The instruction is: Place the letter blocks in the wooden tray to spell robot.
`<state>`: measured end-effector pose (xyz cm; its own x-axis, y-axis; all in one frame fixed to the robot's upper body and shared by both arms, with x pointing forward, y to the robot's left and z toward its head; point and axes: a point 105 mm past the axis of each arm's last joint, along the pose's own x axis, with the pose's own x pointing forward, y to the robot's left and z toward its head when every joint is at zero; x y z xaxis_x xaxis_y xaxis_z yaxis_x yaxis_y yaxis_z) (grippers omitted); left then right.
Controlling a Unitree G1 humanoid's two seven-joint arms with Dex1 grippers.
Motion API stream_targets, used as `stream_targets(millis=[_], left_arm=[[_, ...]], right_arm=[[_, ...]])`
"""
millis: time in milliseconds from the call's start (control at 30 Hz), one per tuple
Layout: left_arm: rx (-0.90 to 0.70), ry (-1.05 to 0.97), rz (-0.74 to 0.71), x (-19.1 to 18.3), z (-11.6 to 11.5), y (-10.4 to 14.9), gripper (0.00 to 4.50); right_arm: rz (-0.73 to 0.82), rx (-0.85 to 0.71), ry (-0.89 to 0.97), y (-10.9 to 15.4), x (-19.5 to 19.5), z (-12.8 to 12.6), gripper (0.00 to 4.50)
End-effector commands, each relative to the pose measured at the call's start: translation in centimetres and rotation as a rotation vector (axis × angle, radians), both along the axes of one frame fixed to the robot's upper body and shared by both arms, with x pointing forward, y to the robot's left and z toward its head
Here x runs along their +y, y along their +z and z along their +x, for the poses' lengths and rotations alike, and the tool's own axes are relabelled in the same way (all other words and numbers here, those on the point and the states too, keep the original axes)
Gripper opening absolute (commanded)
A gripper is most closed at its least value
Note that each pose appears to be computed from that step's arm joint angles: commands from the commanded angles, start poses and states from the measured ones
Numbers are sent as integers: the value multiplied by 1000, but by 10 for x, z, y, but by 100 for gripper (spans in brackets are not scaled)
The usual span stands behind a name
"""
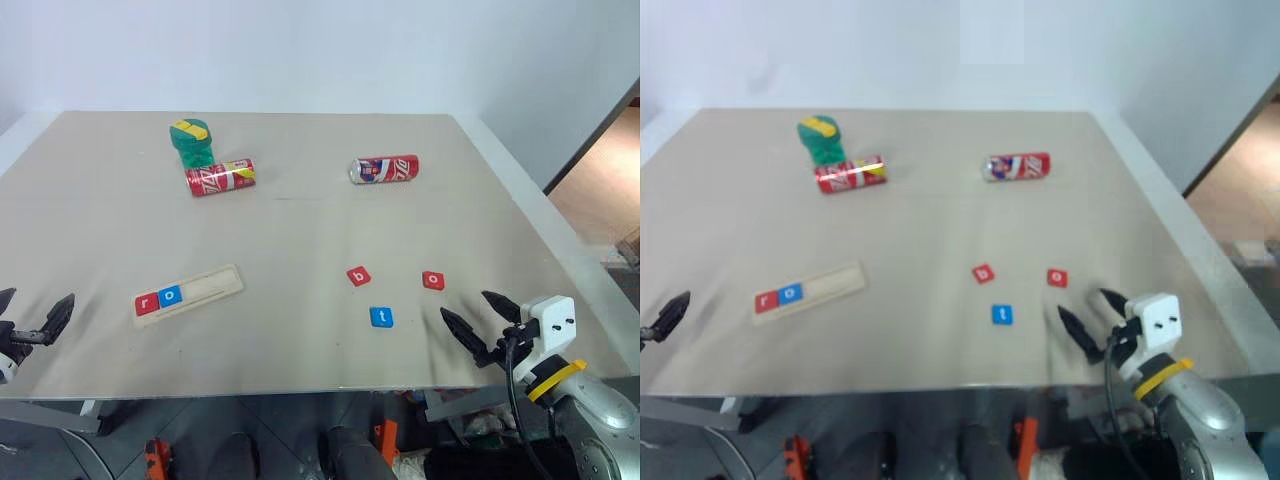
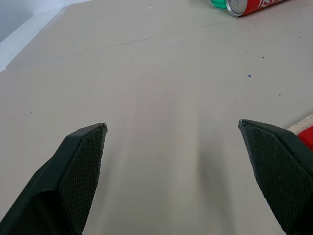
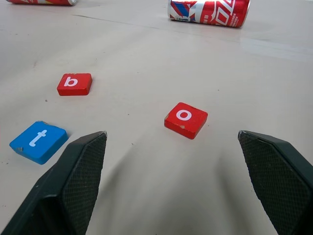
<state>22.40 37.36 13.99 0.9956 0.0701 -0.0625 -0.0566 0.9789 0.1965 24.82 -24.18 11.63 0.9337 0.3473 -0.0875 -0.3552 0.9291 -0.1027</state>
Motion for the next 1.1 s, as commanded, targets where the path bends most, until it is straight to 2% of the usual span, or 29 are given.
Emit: stream_targets(millis=[33, 400, 567, 667, 800, 933, 1100], left_arm=[[-12, -3, 19, -4, 1, 4, 450], [-30, -93, 31, -16, 9, 11, 450], [-6, -380, 74, -59, 45, 29, 450], [65, -601, 101, -91, 63, 27, 450], [174, -813, 149, -116, 80, 24, 450], [278, -942, 176, -127, 92, 15, 450], [386, -1054, 206, -137, 97, 1, 450]], right_arm=[[-13, -60, 22, 21, 9, 3, 444], [-7, -58, 68, 28, 21, 11, 444], [1, -72, 307, 47, 53, 25, 444], [-6, -71, 515, 58, 84, 34, 444], [-24, -59, 760, 62, 120, 35, 444], [-64, -74, 880, 60, 142, 43, 444], [-79, -124, 932, 66, 161, 58, 444]])
